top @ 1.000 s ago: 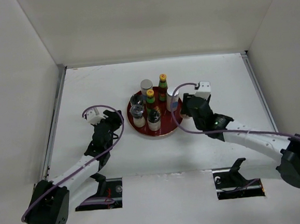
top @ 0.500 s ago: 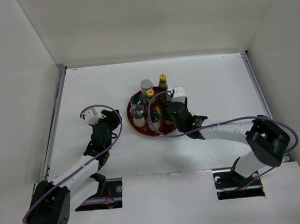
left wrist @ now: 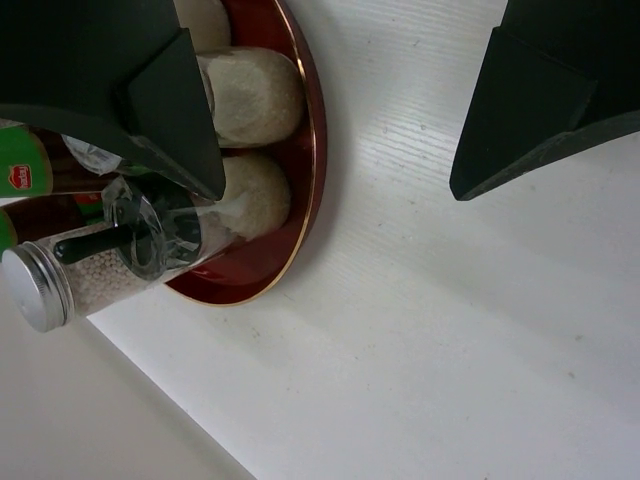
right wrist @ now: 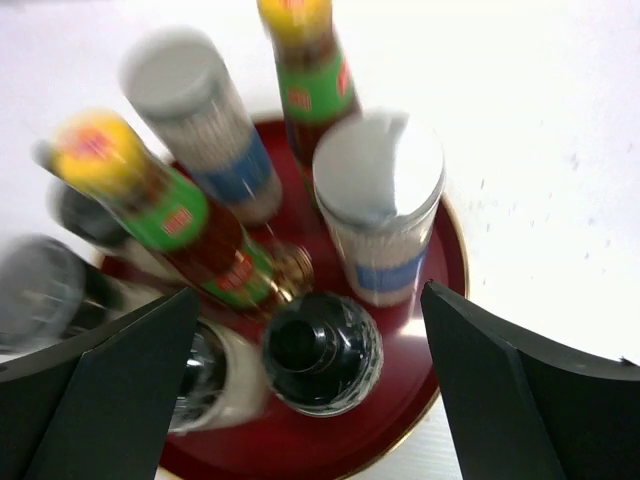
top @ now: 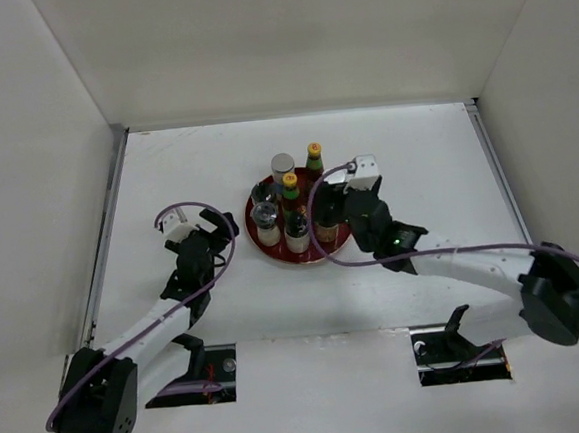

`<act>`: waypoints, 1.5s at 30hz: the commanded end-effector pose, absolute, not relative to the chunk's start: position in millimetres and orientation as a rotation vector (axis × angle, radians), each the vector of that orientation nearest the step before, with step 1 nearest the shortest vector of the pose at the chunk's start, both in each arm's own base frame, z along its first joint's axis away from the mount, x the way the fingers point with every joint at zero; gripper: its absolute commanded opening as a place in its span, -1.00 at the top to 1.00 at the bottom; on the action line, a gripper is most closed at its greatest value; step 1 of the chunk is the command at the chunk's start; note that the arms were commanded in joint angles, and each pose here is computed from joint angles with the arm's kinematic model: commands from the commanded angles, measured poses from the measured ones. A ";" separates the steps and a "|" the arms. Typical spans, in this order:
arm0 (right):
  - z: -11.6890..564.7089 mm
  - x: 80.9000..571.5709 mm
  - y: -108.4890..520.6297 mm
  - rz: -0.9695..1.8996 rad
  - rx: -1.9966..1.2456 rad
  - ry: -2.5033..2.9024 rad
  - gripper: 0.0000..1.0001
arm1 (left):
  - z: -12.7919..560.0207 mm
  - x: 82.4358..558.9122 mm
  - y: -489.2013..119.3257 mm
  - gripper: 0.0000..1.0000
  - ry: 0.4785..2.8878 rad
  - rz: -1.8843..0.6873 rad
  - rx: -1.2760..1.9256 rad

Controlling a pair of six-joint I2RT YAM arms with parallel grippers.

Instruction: Organize the condiment bottles

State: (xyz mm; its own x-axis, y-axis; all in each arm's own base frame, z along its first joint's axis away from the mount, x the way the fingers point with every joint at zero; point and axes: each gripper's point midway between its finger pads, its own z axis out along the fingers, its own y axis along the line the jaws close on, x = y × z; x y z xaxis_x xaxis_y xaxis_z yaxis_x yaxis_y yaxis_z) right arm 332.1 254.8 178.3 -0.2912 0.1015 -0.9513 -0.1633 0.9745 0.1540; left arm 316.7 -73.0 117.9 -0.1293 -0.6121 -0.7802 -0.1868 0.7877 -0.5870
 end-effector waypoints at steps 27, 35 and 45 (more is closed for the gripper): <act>132.5 348.2 75.8 0.296 0.769 1.714 -1.00 | 142.4 338.7 -54.6 -1.00 1.806 -0.331 -0.727; 133.9 349.8 76.9 0.296 0.752 1.709 -1.00 | 149.9 343.4 -60.8 -1.00 1.811 -0.328 -0.682; 134.8 351.4 84.4 0.295 0.713 1.725 -1.00 | 155.7 347.4 -65.5 -1.00 1.812 -0.316 -0.650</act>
State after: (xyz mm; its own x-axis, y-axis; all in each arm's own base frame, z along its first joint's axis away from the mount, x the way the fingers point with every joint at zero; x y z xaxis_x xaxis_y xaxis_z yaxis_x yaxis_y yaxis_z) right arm 342.9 76.0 116.2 -0.1658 0.5881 -0.7916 0.3514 0.7852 0.5098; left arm 335.0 -61.9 129.9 -0.2610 -0.5801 -0.7716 -0.3107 0.8073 -0.5018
